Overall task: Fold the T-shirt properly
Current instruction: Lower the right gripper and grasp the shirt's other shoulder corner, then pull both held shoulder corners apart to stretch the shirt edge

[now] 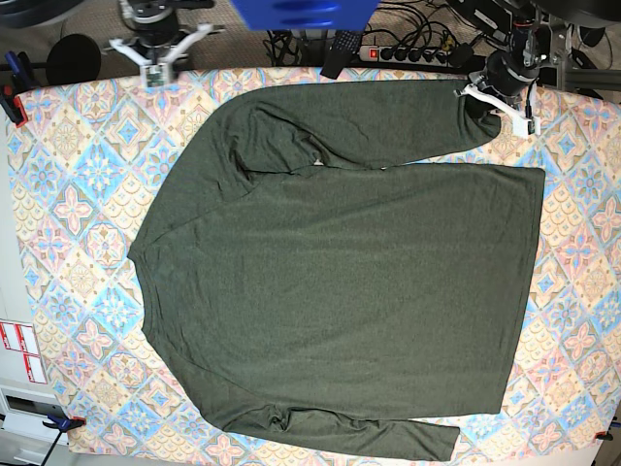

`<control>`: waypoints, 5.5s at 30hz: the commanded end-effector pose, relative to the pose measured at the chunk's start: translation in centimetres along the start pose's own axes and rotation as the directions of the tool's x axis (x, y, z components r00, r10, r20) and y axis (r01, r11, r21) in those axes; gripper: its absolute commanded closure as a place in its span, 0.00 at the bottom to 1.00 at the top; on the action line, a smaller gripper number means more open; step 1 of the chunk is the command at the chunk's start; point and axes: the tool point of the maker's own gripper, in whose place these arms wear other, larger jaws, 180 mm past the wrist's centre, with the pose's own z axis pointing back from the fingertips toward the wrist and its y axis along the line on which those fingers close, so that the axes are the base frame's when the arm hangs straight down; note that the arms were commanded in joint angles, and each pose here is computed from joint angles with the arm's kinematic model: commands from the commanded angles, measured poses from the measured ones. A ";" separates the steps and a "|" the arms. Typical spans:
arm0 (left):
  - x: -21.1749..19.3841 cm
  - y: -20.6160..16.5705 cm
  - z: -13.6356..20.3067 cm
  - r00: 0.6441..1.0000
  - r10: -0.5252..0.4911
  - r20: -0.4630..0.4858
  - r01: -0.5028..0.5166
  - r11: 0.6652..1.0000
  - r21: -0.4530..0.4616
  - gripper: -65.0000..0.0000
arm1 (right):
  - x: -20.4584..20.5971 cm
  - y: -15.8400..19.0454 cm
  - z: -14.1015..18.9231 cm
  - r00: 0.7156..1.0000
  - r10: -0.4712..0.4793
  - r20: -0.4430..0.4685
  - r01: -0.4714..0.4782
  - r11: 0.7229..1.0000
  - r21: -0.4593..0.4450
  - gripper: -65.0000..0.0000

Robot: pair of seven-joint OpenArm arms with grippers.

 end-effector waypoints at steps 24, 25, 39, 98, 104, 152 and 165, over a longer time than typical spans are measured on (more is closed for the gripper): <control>-0.2 1.4 0.7 1.000 0.013 -0.017 -0.012 0.999 0.034 1.00 | 7.0 -0.1 -6.4 1.000 -0.003 0.000 0.003 1.000 -0.002 0.69; -0.2 1.4 0.7 1.000 0.013 -0.017 -0.012 0.999 0.034 1.00 | 6.9 -0.1 -6.7 1.000 -0.004 -0.005 0.004 1.000 -0.003 0.69; -0.3 1.4 0.7 1.000 0.013 -0.019 -0.012 0.999 0.034 1.00 | 5.5 -0.6 -9.2 0.998 -0.009 -0.061 0.008 1.000 -0.013 0.69; 3.0 3.5 3.0 0.996 -0.083 0.021 0.081 0.993 0.081 1.00 | 10.0 -6.3 -11.1 0.942 -0.331 0.049 0.333 0.942 -0.041 0.55; 2.3 3.1 2.7 0.998 -0.061 0.019 0.060 0.996 0.073 1.00 | 10.8 -5.2 -11.6 0.930 -0.365 0.050 0.365 0.931 0.005 0.55; 2.3 3.0 2.8 0.998 -0.064 0.017 0.063 0.995 0.072 1.00 | 9.4 -1.6 -15.3 0.877 -0.474 -0.077 0.480 0.872 0.098 1.00; 3.3 2.4 4.9 0.984 -0.177 0.011 0.176 0.983 0.062 1.00 | 7.0 -5.5 -12.2 0.853 -0.521 -0.031 0.522 0.853 0.009 1.00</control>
